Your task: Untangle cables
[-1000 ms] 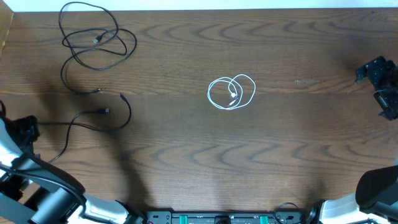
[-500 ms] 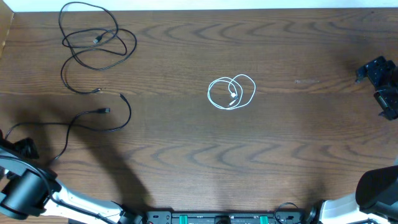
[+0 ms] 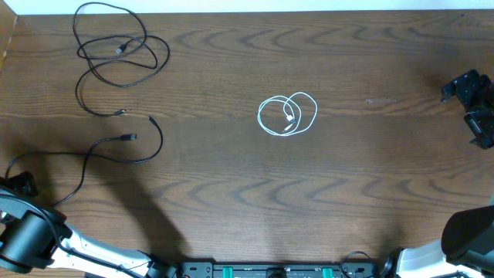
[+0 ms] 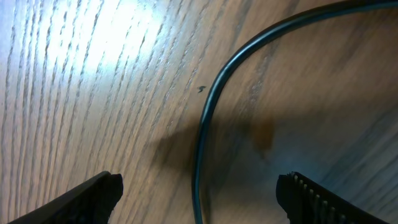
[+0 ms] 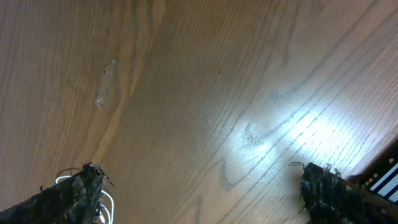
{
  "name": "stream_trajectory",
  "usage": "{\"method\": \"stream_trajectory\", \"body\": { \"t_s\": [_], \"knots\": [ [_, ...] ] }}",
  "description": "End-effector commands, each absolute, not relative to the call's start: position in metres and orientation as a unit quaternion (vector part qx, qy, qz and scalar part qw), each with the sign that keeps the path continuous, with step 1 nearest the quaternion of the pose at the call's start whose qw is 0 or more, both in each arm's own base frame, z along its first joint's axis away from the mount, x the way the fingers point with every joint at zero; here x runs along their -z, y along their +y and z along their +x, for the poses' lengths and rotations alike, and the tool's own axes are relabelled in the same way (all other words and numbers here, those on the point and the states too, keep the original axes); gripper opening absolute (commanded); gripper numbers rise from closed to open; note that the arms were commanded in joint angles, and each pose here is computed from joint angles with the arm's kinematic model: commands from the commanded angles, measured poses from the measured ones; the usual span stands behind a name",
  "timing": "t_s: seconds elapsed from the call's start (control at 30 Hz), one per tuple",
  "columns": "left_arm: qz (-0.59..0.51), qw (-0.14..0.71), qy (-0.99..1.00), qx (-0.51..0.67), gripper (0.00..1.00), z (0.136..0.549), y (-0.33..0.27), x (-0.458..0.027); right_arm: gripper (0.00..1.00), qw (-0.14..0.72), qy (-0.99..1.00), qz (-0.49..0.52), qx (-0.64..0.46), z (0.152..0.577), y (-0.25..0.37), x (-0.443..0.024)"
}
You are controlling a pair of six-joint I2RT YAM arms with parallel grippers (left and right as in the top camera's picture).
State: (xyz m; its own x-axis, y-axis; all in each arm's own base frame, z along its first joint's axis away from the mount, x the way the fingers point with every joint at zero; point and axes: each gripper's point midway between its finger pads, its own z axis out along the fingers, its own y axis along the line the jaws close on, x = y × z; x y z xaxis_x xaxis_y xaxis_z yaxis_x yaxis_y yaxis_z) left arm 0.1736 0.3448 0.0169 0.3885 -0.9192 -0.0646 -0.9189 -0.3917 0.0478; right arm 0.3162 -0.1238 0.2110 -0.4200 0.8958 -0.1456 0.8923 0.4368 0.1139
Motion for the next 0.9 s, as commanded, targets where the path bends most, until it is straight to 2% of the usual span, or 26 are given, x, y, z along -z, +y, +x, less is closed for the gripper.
{"method": "stream_trajectory", "body": {
  "t_s": [0.0, 0.33, 0.43, 0.53, 0.63, 0.7, 0.8, 0.87],
  "knots": [
    [0.824, 0.012, -0.564, 0.044, 0.85, 0.170, 0.343, -0.009, 0.99, 0.092, 0.840, 0.535, -0.007, 0.316, -0.124, -0.211],
    [0.824, 0.016, -0.564, 0.043, 0.85, 0.166, 0.335, 0.009, 0.99, 0.092, 0.840, 0.535, -0.007, 0.316, -0.124, -0.211],
    [0.824, 0.016, -0.564, 0.043, 0.82, 0.165, 0.334, 0.012, 0.99, 0.092, 0.840, 0.535, -0.007, 0.316, -0.124, -0.211],
    [0.824, 0.014, -0.564, 0.043, 0.72, 0.165, 0.334, 0.013, 0.99, 0.092, 0.840, 0.535, -0.007, 0.316, -0.124, -0.211],
    [0.824, 0.011, -0.564, 0.044, 0.41, 0.166, 0.335, 0.013, 0.99, 0.092, 0.840, 0.535, -0.007, 0.316, -0.124, -0.211],
    [0.824, 0.009, -0.564, 0.044, 0.29, 0.166, 0.336, 0.013, 0.99, 0.092, 0.840, 0.535, -0.007, 0.316, -0.124, -0.211],
    [0.824, 0.008, -0.565, 0.044, 0.14, 0.167, 0.337, 0.013, 0.99, 0.092, 0.840, 0.535, -0.007, 0.316, -0.124, -0.211],
    [0.816, 0.003, -0.577, 0.045, 0.08, 0.168, 0.339, 0.013, 0.99, 0.092, 0.840, 0.535, -0.007, 0.316, -0.124, -0.211]
  ]
}}
